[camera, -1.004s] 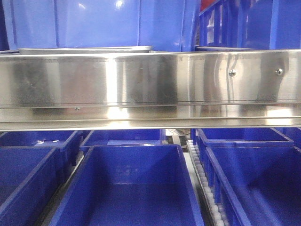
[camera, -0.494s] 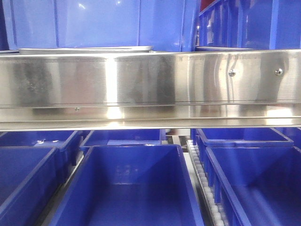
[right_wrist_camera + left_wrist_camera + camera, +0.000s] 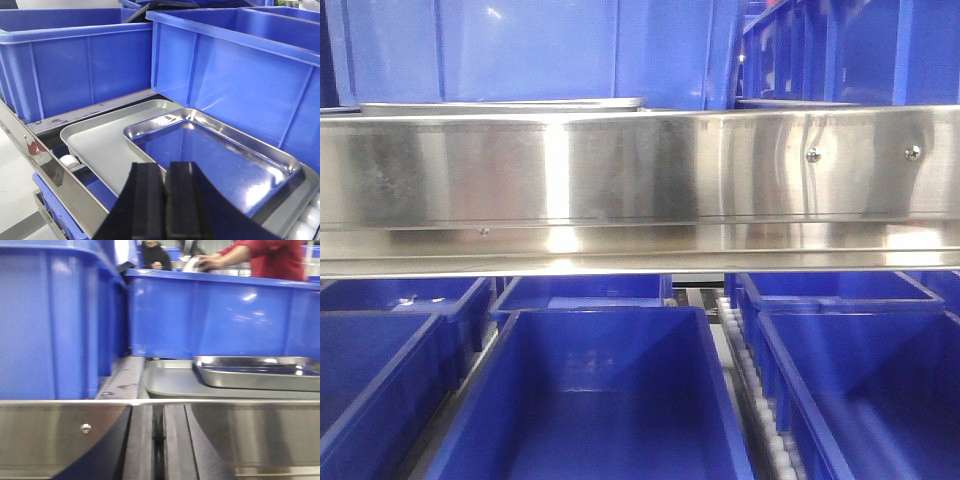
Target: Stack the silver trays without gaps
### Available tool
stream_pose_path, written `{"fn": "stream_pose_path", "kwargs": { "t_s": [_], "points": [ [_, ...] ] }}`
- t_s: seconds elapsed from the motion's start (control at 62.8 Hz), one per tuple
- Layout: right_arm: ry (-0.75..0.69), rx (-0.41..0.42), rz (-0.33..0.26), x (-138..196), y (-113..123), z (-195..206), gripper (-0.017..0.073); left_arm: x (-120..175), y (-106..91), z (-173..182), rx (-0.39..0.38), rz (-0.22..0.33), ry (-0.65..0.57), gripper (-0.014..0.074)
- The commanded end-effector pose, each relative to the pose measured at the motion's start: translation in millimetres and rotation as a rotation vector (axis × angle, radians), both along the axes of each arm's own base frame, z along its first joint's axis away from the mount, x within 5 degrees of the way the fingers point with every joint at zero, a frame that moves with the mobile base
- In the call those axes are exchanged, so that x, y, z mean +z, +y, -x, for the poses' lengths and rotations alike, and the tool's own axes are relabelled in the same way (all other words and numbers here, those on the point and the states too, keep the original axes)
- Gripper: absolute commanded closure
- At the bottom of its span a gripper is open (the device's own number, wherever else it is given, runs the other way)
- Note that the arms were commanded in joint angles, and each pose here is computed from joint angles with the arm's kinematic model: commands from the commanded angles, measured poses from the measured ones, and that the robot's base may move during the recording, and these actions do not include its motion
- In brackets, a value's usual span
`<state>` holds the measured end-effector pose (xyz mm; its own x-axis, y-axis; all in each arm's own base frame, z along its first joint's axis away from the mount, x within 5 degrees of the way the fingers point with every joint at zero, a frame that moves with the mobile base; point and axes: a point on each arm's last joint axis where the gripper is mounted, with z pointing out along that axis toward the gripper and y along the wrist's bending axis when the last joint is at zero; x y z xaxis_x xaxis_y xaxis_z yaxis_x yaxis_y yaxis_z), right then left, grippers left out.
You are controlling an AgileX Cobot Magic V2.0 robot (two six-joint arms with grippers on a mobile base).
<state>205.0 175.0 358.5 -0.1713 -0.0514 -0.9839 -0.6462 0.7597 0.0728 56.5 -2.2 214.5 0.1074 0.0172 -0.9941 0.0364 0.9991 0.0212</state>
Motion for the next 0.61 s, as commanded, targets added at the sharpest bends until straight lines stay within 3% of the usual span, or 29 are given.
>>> {"fn": "stream_pose_path", "kwargs": {
  "t_s": [0.0, 0.589],
  "points": [
    [-0.03, 0.014, -0.013, 4.7, -0.7, 2.4, 0.0638, 2.6, 0.1, 0.8, 0.001, 0.012, -0.023, 0.0599],
    [-0.03, 0.014, -0.013, 4.7, -0.7, 2.4, 0.0638, 2.6, -0.4, 0.8, -0.009, 0.012, -0.023, 0.0599]
  ]
}}
